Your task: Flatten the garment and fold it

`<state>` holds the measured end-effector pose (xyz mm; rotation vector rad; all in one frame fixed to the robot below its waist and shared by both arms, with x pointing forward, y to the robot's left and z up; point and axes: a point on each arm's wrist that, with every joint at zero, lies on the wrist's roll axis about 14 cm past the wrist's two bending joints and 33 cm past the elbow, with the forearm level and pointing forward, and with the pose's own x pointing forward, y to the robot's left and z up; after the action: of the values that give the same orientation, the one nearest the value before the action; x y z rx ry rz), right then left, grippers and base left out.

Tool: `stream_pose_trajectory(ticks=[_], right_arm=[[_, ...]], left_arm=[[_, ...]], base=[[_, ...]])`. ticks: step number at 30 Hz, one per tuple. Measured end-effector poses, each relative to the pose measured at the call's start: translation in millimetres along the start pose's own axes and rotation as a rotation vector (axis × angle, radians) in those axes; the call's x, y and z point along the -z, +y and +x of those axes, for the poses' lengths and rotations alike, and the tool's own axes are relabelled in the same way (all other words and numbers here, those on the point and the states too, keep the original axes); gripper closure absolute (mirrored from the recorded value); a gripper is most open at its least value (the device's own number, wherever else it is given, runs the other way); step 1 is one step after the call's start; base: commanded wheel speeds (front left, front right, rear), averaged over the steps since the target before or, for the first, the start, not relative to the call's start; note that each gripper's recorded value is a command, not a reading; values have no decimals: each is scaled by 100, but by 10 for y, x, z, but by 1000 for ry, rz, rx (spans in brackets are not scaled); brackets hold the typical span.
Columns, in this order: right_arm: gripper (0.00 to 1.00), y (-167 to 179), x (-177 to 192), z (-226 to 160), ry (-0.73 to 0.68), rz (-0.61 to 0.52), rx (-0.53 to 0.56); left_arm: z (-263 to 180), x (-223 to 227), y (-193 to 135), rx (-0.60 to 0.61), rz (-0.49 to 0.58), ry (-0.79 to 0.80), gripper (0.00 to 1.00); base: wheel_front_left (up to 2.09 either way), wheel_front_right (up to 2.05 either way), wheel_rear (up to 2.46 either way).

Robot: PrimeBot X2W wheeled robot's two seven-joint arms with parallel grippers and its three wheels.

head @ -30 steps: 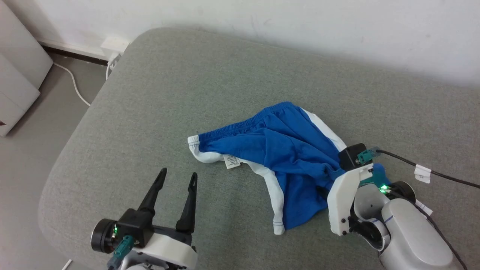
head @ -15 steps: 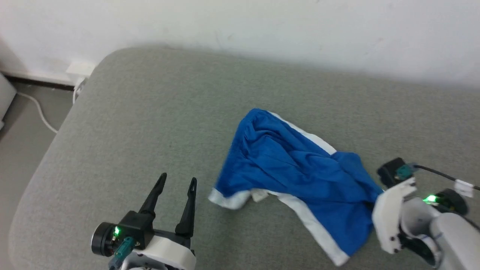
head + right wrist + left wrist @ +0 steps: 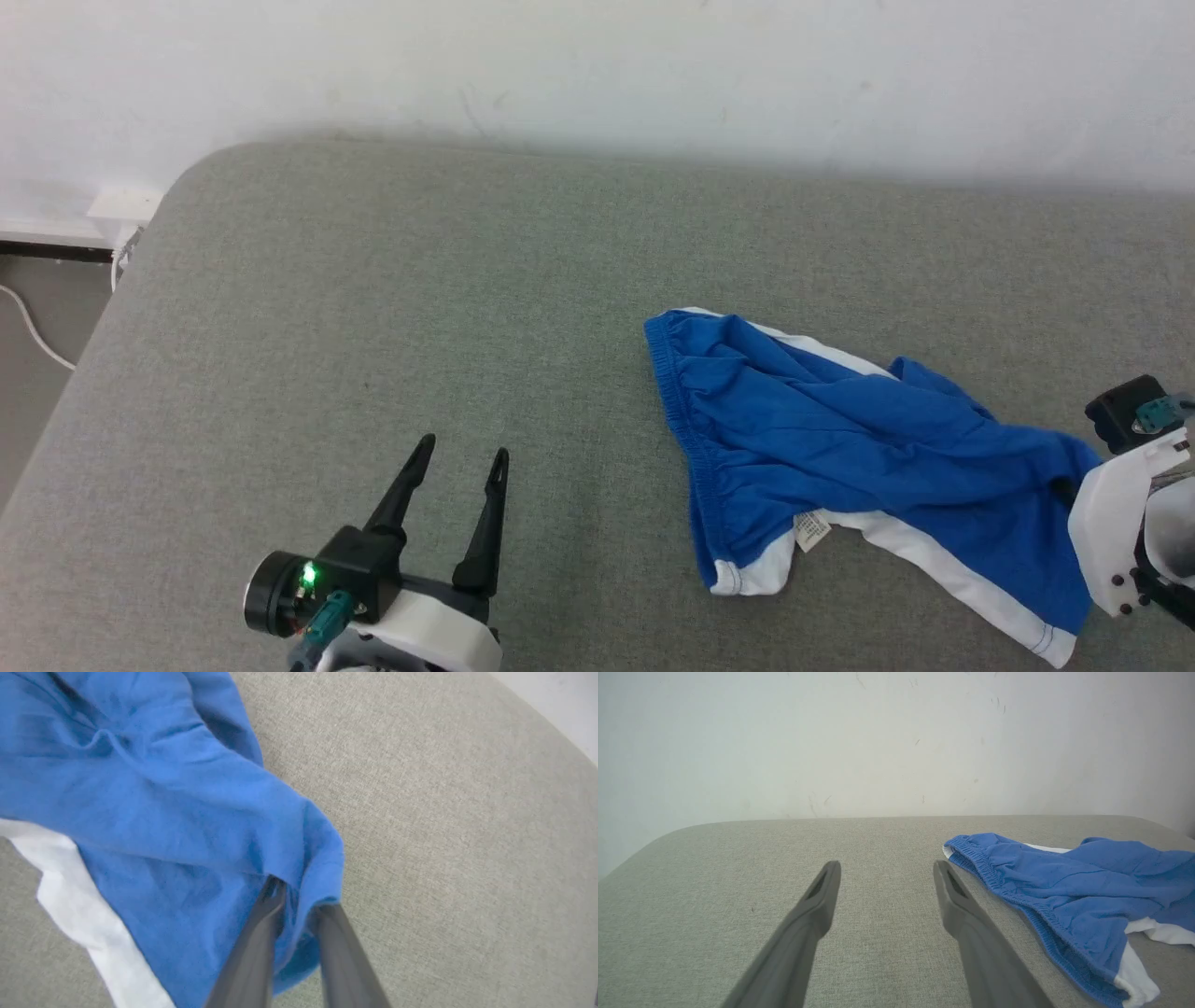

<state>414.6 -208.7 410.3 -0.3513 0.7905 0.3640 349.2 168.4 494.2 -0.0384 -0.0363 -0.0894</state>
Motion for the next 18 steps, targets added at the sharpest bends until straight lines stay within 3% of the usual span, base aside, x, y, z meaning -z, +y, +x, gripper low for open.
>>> stream_pose_trajectory(ticks=[11, 18], right_arm=[[0, -120, -614, -258, -448, 107, 85], [0, -44, -615, -659, -701, 237, 156]], left_arm=[[49, -37, -124, 36, -38, -16, 0], [72, 29, -375, 104, -108, 3, 0]], base=[[0, 0, 0], [0, 0, 0]])
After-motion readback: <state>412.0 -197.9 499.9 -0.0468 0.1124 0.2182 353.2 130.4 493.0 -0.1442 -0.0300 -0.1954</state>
